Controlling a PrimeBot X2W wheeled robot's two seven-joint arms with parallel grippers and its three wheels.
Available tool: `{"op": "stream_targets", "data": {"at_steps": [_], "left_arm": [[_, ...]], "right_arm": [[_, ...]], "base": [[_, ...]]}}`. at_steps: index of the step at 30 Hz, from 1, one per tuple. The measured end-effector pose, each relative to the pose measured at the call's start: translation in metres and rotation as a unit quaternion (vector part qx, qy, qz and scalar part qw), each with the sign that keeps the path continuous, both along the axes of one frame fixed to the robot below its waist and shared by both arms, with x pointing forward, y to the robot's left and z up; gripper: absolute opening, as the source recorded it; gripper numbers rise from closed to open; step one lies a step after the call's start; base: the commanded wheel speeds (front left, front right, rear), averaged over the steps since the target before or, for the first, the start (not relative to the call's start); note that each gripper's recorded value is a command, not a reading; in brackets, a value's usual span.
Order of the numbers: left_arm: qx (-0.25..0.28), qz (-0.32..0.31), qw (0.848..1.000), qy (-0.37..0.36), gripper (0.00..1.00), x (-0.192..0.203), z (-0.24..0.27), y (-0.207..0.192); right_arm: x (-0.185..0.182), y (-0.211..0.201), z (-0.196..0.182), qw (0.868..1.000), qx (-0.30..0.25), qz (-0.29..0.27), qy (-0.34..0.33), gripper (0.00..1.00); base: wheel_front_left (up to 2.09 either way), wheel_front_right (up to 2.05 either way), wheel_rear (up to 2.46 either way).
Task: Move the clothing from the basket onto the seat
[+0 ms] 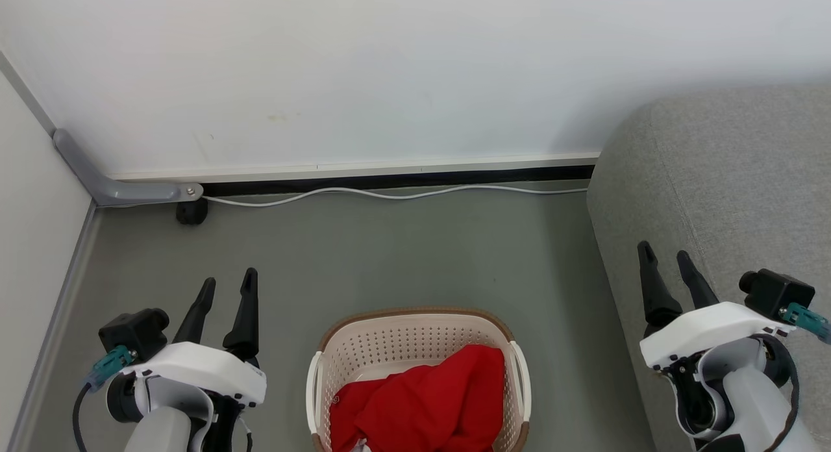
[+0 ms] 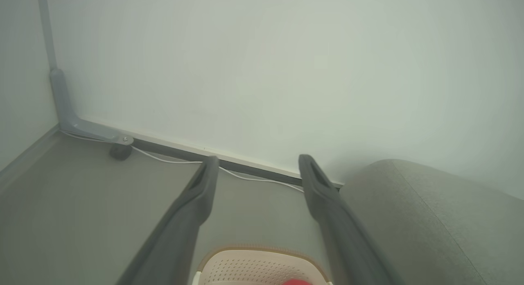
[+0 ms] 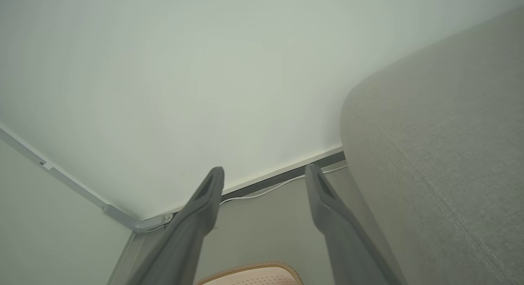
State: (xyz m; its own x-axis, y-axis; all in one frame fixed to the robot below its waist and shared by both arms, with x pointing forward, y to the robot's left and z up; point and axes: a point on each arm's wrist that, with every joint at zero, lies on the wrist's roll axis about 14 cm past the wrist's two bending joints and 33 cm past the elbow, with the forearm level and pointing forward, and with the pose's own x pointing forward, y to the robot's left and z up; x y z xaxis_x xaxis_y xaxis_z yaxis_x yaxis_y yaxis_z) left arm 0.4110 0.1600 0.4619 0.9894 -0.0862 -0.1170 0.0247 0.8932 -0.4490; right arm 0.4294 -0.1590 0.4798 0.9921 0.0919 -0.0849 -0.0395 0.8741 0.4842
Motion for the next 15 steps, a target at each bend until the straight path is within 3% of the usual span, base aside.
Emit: {"op": "stream_targets", "data": {"at_steps": [15], "left_arm": [[0.085,-0.013,0.996,-0.034,1.00,0.012,0.013,0.000]], "right_arm": [[0.012,-0.005,0.015,0.995,-0.088,0.005,-0.036,1.00]], "base": [[0.00,0.00,0.00]]}}
